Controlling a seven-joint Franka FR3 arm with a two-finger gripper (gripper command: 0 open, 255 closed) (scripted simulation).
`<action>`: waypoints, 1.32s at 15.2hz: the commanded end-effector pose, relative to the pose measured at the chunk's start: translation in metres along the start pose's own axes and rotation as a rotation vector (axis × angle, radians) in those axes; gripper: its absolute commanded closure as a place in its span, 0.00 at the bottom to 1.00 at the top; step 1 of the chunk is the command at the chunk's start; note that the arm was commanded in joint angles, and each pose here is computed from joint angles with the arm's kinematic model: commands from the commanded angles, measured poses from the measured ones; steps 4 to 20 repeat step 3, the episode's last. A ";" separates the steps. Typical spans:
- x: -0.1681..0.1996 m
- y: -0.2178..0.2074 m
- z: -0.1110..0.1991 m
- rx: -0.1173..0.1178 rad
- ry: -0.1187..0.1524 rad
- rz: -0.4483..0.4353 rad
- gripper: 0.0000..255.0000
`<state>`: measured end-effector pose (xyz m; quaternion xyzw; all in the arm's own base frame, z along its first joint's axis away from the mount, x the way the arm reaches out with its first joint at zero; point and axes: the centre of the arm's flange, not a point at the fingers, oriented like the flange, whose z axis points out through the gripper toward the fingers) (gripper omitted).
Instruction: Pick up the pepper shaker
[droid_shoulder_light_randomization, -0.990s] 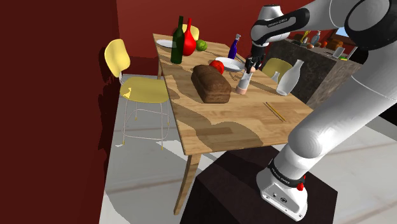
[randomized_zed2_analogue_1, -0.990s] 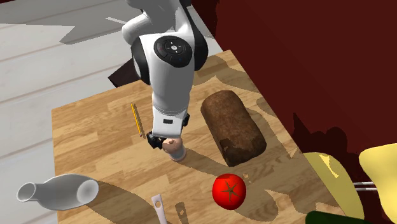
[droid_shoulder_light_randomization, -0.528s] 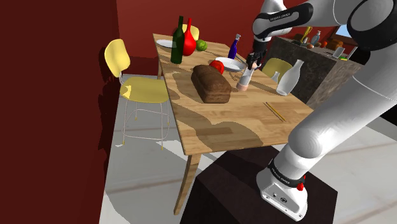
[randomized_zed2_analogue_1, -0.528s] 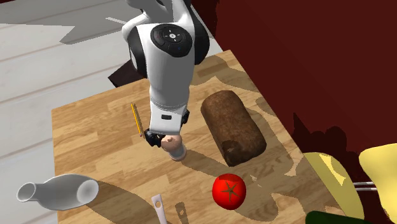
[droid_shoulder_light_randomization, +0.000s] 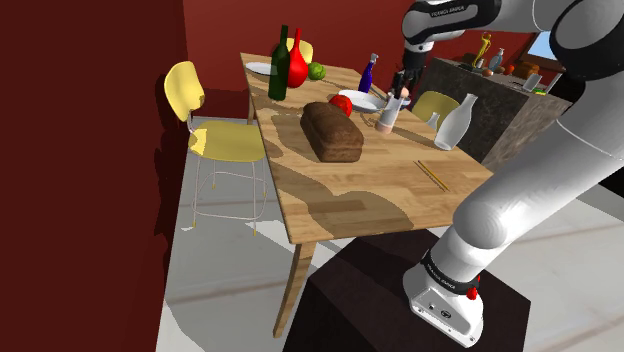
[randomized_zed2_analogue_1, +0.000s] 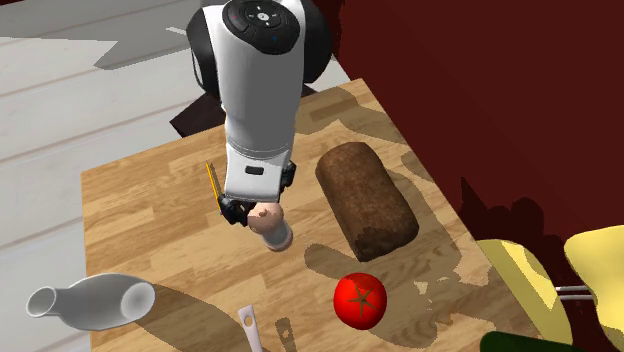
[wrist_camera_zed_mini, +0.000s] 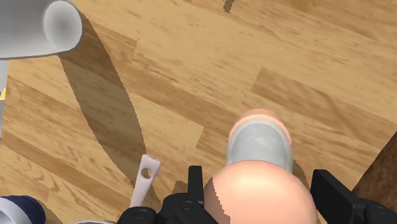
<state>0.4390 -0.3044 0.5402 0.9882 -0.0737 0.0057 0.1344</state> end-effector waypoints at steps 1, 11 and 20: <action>0.000 0.002 -0.010 0.000 0.000 0.000 1.00; 0.000 0.002 -0.011 0.000 0.000 0.000 1.00; 0.000 0.002 -0.011 0.000 0.000 0.000 1.00</action>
